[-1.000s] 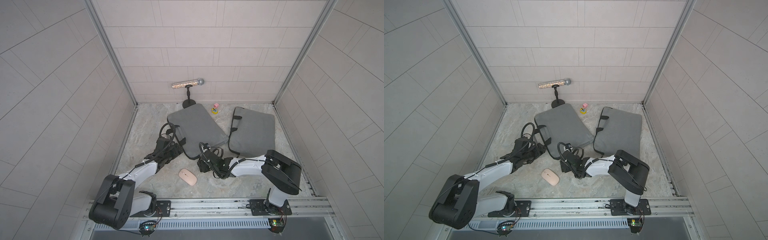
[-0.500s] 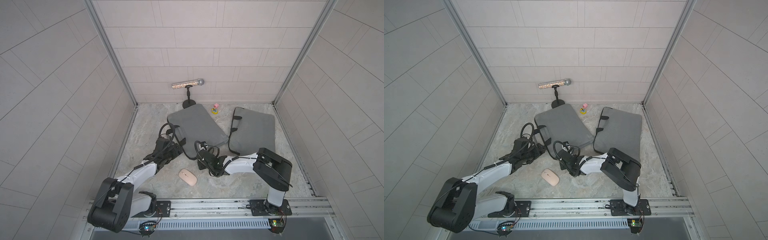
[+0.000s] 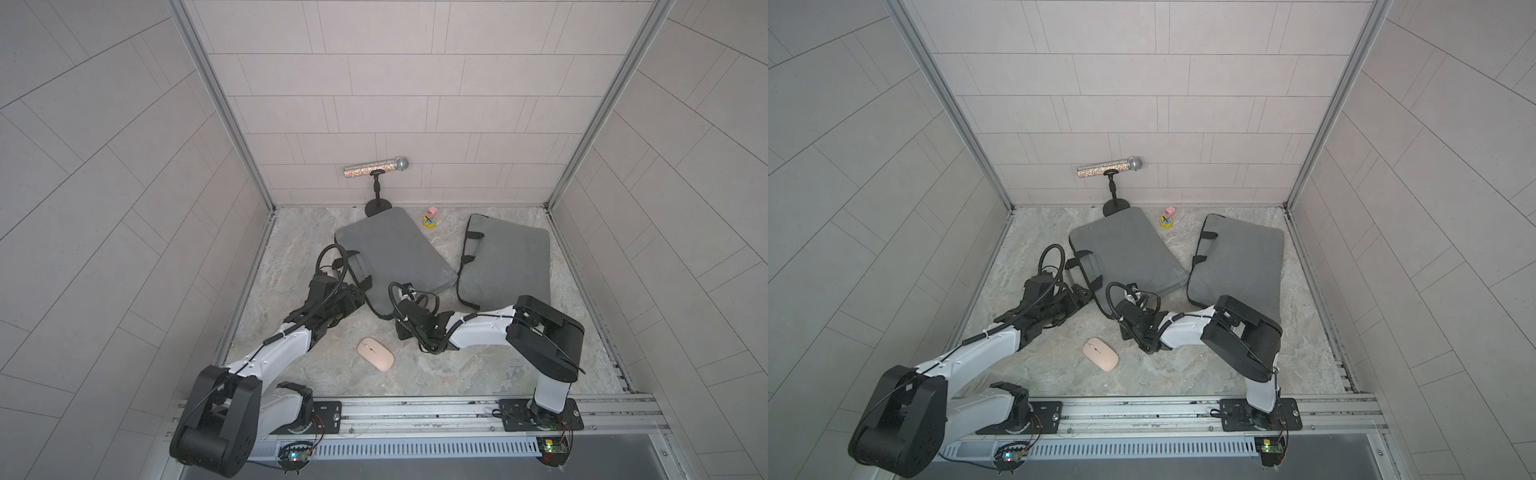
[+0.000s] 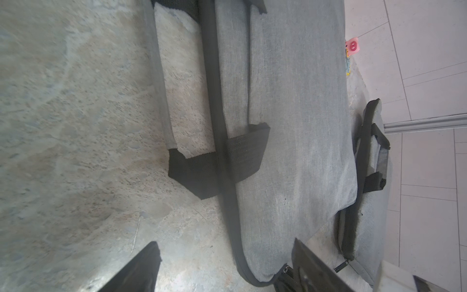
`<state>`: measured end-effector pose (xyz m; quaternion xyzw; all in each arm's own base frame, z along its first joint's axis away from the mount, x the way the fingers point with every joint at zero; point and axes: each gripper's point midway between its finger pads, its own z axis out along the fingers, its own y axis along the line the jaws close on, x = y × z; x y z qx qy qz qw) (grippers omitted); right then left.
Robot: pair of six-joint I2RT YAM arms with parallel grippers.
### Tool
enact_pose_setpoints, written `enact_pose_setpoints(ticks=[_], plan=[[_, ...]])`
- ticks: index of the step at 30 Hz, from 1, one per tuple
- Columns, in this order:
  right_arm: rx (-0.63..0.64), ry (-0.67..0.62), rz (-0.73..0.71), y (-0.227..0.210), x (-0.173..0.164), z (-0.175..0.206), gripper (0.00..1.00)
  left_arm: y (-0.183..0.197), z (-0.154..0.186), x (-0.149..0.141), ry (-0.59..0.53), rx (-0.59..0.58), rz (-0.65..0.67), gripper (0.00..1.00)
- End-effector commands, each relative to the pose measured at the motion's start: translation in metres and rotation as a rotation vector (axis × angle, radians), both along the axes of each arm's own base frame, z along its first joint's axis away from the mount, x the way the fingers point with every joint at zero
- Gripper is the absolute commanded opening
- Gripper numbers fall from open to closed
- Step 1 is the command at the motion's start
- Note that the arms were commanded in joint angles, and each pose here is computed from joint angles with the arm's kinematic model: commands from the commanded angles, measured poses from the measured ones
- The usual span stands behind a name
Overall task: Put the mouse into the laptop bag
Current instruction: Unzip the zipper on the zippered laptop bag.
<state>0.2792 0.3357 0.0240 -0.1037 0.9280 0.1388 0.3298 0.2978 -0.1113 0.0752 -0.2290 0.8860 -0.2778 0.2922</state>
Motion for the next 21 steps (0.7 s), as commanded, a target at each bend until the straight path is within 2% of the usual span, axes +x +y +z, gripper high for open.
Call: enact_pose_setpoints(ticks=[1, 6, 10, 16, 17, 21], plan=[[-0.109, 0.061, -0.003, -0.027, -0.017, -0.019, 0.0, 0.003, -0.001, -0.004, 0.002, 0.009, 0.0, 0.86], [-0.113, 0.036, -0.006, -0.037, -0.016, -0.007, 0.0, -0.003, -0.006, -0.003, 0.015, -0.014, -0.022, 0.86], [-0.067, 0.039, 0.011, -0.046, -0.019, 0.001, 0.0, -0.006, -0.01, -0.002, 0.027, -0.023, -0.028, 0.86], [-0.083, 0.005, 0.031, -0.064, -0.024, 0.014, 0.06, -0.014, -0.015, -0.004, 0.033, -0.078, -0.042, 0.85], [-0.089, 0.002, 0.042, -0.065, -0.025, 0.014, 0.07, -0.015, -0.016, -0.004, 0.031, -0.082, -0.042, 0.85], [-0.106, -0.009, 0.049, -0.078, -0.03, 0.018, 0.29, -0.015, -0.018, -0.004, 0.035, -0.078, -0.041, 0.86]])
